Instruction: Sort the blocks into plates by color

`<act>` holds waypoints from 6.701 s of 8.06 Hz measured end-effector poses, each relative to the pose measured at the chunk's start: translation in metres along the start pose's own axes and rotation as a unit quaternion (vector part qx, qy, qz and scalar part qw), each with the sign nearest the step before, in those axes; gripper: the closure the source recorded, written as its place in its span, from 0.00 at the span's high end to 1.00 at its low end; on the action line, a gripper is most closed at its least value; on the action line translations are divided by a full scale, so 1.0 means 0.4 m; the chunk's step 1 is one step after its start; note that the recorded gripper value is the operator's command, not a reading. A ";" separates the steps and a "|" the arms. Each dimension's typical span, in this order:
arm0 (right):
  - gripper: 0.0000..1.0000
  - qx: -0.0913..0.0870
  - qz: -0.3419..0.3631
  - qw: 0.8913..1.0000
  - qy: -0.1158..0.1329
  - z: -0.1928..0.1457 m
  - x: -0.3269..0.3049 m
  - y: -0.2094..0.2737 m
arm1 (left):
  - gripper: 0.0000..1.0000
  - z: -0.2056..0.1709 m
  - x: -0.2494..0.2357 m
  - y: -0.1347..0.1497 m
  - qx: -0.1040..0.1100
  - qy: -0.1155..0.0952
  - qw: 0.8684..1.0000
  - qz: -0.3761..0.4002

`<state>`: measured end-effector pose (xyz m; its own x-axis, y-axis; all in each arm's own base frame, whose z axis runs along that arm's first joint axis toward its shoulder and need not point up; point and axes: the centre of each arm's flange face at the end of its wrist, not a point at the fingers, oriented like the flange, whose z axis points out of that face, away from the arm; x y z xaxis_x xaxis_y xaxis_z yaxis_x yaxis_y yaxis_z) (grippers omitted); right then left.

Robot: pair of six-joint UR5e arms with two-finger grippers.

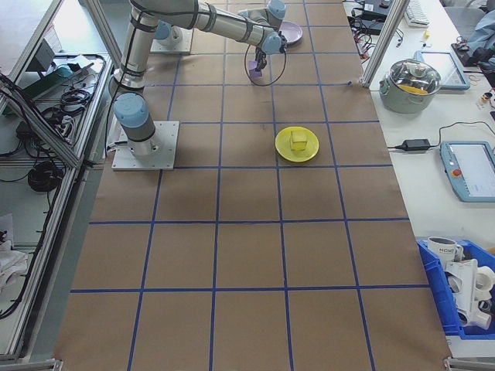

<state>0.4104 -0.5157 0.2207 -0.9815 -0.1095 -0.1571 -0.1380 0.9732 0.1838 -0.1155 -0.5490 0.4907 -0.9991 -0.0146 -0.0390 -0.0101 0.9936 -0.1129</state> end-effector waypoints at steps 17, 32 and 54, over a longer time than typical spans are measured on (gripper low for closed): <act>1.00 0.088 0.148 0.983 0.064 -0.715 0.510 0.287 | 1.00 0.299 0.412 0.033 -0.101 0.023 0.994 -0.019; 1.00 0.104 0.145 0.982 0.066 -0.737 0.504 0.318 | 1.00 0.701 0.483 0.114 -0.249 0.017 0.967 -0.046; 1.00 0.104 0.145 0.982 0.065 -0.737 0.503 0.318 | 1.00 0.667 -0.271 -0.295 -0.126 -0.007 0.990 0.065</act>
<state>0.1562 -0.4735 0.4986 -0.9859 0.1673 -0.0005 0.1673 0.9859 -0.0021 0.0048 -0.6947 0.2435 -0.9921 0.1146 -0.0510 0.1061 0.9836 0.1456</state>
